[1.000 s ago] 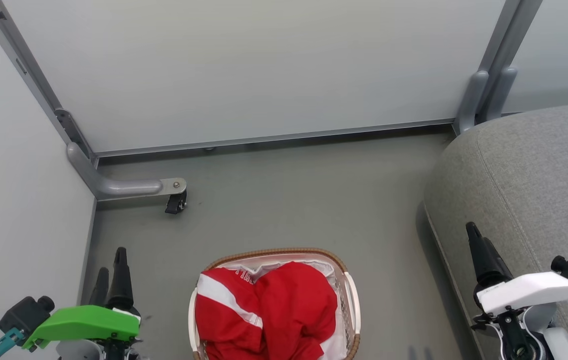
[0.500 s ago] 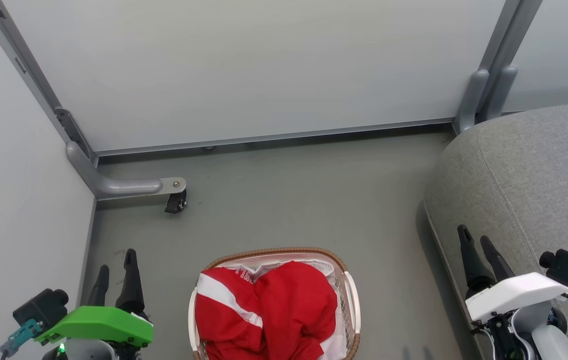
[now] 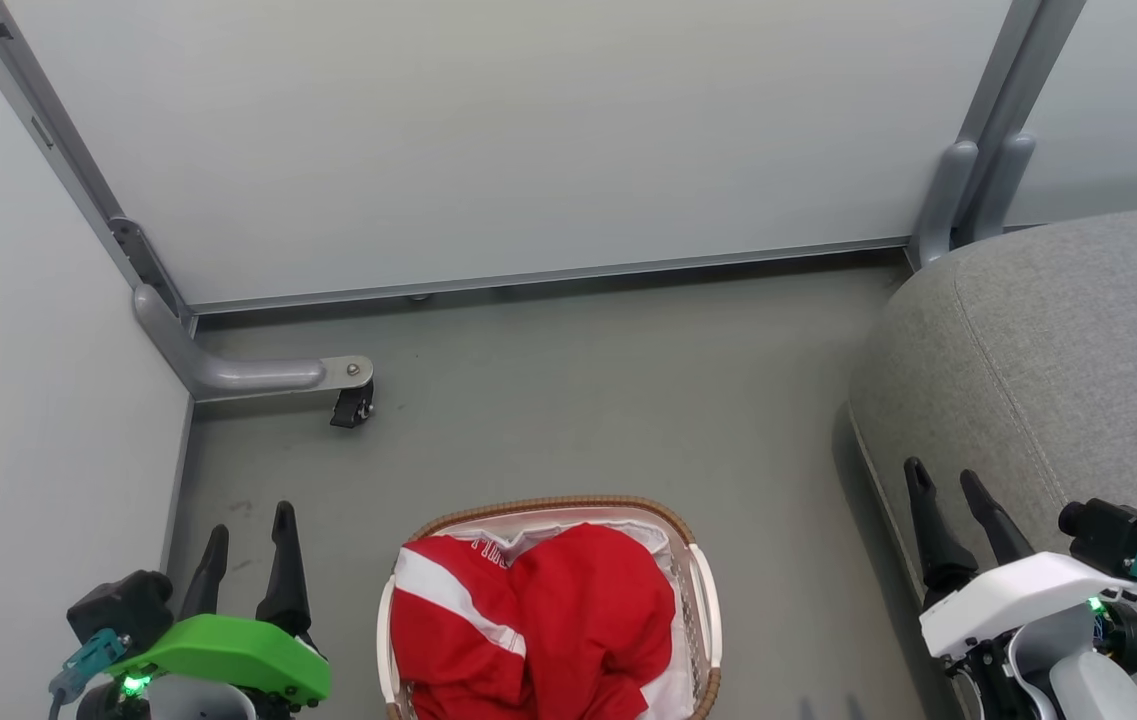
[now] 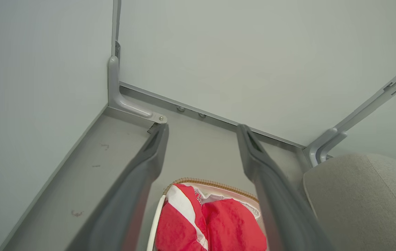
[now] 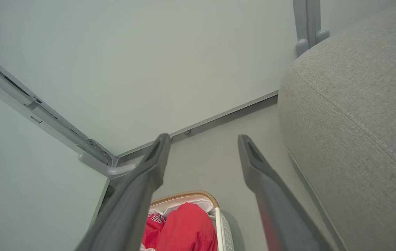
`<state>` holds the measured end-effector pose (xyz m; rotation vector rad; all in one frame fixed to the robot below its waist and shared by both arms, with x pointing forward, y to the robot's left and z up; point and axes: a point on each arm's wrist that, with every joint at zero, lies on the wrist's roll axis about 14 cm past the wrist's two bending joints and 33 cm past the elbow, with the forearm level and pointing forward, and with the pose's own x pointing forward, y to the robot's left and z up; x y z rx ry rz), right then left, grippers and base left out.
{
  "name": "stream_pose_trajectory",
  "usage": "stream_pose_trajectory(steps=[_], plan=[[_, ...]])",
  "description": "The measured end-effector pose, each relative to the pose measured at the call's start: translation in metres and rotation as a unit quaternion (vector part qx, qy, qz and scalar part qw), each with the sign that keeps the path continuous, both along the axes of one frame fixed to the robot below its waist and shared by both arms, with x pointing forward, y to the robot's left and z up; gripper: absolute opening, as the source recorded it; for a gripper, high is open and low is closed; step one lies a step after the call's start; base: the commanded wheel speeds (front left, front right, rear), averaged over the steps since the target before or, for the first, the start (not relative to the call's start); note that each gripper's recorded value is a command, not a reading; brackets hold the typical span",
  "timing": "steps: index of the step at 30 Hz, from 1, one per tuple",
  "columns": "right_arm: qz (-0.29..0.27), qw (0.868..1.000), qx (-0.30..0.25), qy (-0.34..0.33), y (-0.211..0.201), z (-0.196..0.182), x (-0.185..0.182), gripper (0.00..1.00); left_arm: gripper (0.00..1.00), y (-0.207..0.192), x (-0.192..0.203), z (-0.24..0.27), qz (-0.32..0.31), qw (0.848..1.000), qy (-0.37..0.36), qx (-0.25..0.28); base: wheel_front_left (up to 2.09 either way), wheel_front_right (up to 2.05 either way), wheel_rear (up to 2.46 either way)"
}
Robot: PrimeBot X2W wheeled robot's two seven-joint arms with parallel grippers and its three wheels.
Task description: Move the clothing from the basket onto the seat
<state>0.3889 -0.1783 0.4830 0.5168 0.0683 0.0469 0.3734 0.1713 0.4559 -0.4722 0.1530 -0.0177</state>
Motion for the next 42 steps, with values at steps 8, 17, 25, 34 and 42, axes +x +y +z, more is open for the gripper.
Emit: stream_pose_trajectory(steps=[8,17,25,34,42], plan=[[0.005,0.999,-0.040,-0.009,0.001,0.002,0.000,1.00,1.00,-0.004,0.001,0.003,-0.011,0.999,-0.010,0.037,0.00,0.00,0.00],[0.016,0.996,-0.083,-0.020,0.007,0.003,0.000,1.00,1.00,-0.007,0.001,0.006,-0.020,0.997,-0.023,0.073,0.00,0.00,0.00],[0.026,0.993,-0.115,-0.026,0.011,0.003,-0.002,1.00,1.00,-0.011,0.000,0.007,-0.028,0.994,-0.033,0.098,0.00,0.00,0.00],[0.034,0.988,-0.149,-0.031,0.013,0.001,-0.004,1.00,1.00,-0.018,-0.004,0.006,-0.042,0.991,-0.039,0.120,0.00,0.00,0.00],[0.040,0.983,-0.175,-0.030,0.014,-0.003,-0.006,1.00,1.00,-0.021,-0.008,-0.002,-0.052,0.988,-0.034,0.140,0.00,0.00,0.00]])
